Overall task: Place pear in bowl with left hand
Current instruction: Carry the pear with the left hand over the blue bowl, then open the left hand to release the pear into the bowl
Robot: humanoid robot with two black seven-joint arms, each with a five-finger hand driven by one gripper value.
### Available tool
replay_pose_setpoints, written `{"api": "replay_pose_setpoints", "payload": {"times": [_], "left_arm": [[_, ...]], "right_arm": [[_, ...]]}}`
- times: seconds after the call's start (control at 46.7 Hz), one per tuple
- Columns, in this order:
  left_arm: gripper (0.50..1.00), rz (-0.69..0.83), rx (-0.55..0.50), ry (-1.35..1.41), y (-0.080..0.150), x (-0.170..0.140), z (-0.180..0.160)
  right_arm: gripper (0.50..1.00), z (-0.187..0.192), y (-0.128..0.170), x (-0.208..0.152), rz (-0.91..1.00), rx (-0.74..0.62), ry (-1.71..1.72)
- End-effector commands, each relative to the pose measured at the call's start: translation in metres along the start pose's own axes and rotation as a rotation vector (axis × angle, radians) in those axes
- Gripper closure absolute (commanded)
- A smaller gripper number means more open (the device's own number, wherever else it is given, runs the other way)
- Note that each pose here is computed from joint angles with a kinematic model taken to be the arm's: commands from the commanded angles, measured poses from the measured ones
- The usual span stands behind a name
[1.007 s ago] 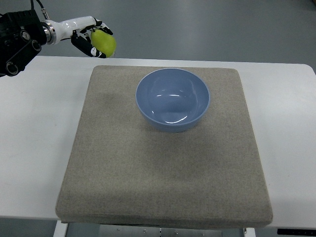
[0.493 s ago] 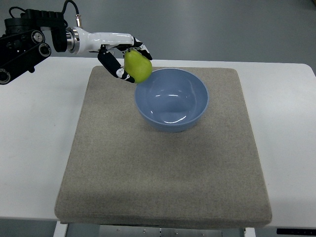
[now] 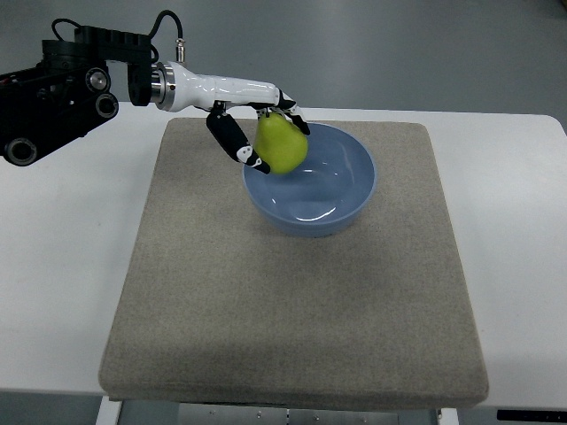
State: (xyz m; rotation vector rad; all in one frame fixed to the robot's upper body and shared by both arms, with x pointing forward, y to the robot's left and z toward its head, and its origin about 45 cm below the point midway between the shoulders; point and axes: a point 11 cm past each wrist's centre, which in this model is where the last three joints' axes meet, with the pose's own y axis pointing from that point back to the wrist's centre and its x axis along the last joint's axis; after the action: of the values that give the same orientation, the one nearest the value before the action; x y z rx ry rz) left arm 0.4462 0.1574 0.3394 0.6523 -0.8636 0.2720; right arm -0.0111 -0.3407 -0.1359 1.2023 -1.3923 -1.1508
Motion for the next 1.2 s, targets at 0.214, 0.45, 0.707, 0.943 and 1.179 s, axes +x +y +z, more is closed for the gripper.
{"api": "replay_pose_setpoints", "payload": {"times": [0.214,0.45,0.707,0.943,1.179], "left_arm": [[1.0,-0.016,-0.002,0.007,-0.016,-0.009,0.002],[1.0,-0.017,0.012,0.024,-0.021,-0.012,-0.003],[0.583,-0.029,0.018,0.029,-0.023,-0.017,-0.005],[0.506,-0.034,0.017,0.048,-0.024,-0.021,-0.007],[0.504,0.018,0.013,0.095,-0.02,-0.01,-0.011]], "right_arm": [[0.574,0.0,0.0,0.0,0.0,0.0,0.0],[0.574,0.0,0.0,0.0,0.0,0.0,0.0],[0.574,0.0,0.0,0.0,0.0,0.0,0.0],[0.574,0.0,0.0,0.0,0.0,0.0,0.0],[0.574,0.0,0.0,0.0,0.0,0.0,0.0]]}}
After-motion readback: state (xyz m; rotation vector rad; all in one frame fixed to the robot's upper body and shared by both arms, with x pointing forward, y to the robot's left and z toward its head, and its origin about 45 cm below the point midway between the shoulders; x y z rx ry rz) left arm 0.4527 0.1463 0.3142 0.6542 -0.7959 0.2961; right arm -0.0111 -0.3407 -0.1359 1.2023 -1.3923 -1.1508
